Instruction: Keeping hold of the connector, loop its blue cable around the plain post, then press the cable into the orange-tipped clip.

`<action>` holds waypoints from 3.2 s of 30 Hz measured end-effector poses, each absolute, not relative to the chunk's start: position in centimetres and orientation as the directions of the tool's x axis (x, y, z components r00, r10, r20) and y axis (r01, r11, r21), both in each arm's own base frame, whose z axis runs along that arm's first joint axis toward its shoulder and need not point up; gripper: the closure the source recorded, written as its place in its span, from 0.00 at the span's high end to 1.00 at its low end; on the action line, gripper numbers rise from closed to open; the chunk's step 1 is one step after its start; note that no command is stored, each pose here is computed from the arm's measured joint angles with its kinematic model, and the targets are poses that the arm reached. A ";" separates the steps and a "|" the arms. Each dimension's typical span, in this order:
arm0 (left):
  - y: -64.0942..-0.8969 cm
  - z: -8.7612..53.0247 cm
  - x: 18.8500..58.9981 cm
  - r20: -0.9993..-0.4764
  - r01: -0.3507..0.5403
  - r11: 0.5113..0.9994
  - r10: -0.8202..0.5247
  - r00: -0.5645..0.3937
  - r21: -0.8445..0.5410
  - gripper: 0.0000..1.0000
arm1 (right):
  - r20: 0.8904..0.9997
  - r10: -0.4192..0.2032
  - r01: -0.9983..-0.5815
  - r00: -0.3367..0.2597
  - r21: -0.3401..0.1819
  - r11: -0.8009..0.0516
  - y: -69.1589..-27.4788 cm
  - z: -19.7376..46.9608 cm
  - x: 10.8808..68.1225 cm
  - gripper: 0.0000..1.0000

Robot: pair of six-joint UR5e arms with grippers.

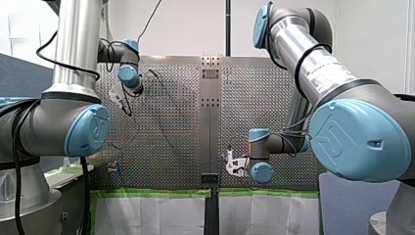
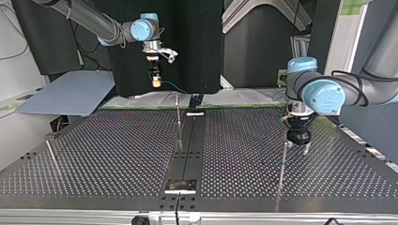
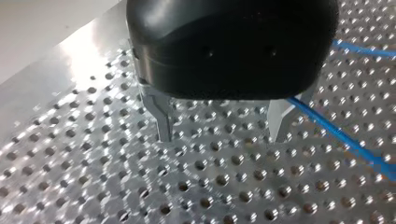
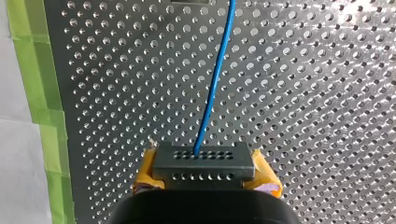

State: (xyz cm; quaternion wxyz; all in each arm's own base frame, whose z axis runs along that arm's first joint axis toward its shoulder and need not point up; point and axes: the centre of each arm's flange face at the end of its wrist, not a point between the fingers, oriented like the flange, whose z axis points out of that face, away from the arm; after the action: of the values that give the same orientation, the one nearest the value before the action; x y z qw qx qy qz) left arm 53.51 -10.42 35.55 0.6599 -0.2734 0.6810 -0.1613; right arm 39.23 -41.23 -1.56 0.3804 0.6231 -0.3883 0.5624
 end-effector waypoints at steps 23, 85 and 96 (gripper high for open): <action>-10.0 36.8 51.5 -0.807 -0.152 0.793 -0.587 0.066 -0.590 1.00 | 0.996 -0.055 -0.912 0.065 0.037 -0.409 -41.2 -1.5 39.2 0.00; -14.7 52.5 41.2 -0.948 -0.029 0.948 -0.314 0.061 -0.316 1.00 | 0.998 -0.042 -0.909 0.055 0.033 -0.416 -41.6 -1.3 39.4 0.00; -15.4 51.7 41.8 -0.979 -0.120 0.973 -0.201 -0.037 -0.195 1.00 | 0.997 -0.047 -0.908 0.059 0.035 -0.417 -41.5 -1.4 39.4 0.00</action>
State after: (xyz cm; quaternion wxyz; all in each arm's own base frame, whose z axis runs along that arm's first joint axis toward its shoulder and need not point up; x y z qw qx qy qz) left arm 41.75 -15.41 51.66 0.6850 -0.1113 0.7194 -0.0297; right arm 39.38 -41.50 -1.40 0.3793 0.6212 -0.3844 0.5679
